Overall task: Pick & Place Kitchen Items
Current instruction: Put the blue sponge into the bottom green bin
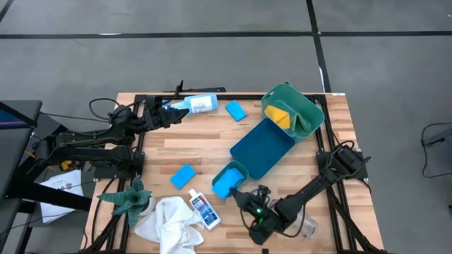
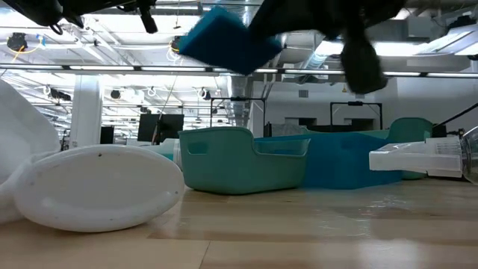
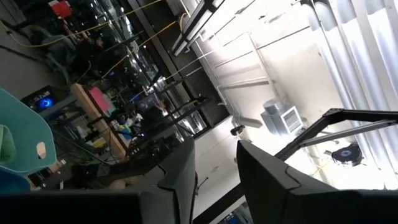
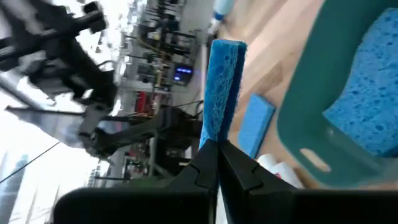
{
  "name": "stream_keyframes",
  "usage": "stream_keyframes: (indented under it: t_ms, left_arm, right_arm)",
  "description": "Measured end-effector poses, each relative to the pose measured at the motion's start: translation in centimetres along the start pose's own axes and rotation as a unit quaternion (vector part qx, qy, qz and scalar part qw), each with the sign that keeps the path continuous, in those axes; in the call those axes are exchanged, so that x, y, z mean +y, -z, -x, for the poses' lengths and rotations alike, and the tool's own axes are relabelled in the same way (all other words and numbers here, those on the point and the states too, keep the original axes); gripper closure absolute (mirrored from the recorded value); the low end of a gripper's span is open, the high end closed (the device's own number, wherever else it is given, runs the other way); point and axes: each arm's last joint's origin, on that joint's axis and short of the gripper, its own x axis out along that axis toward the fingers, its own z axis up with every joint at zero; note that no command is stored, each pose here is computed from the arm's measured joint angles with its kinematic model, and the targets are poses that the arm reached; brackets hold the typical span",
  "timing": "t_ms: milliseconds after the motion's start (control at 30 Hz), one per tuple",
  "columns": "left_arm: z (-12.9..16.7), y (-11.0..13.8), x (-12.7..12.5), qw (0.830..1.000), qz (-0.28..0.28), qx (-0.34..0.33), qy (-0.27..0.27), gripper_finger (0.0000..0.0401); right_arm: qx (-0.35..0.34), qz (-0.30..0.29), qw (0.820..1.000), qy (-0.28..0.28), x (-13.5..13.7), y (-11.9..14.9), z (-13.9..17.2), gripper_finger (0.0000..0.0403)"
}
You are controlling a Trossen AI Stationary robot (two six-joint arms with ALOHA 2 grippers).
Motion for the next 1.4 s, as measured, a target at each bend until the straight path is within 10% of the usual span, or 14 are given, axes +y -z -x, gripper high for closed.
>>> stream_keyframes:
  t_ms: [1400]
  left_arm:
    - [0.0,0.1,0.0,1.000,0.002,0.016,0.007,0.0286]
  right_arm:
    - [0.039,0.102,0.981,0.162,0.2,-4.1,-3.5,0.0403]
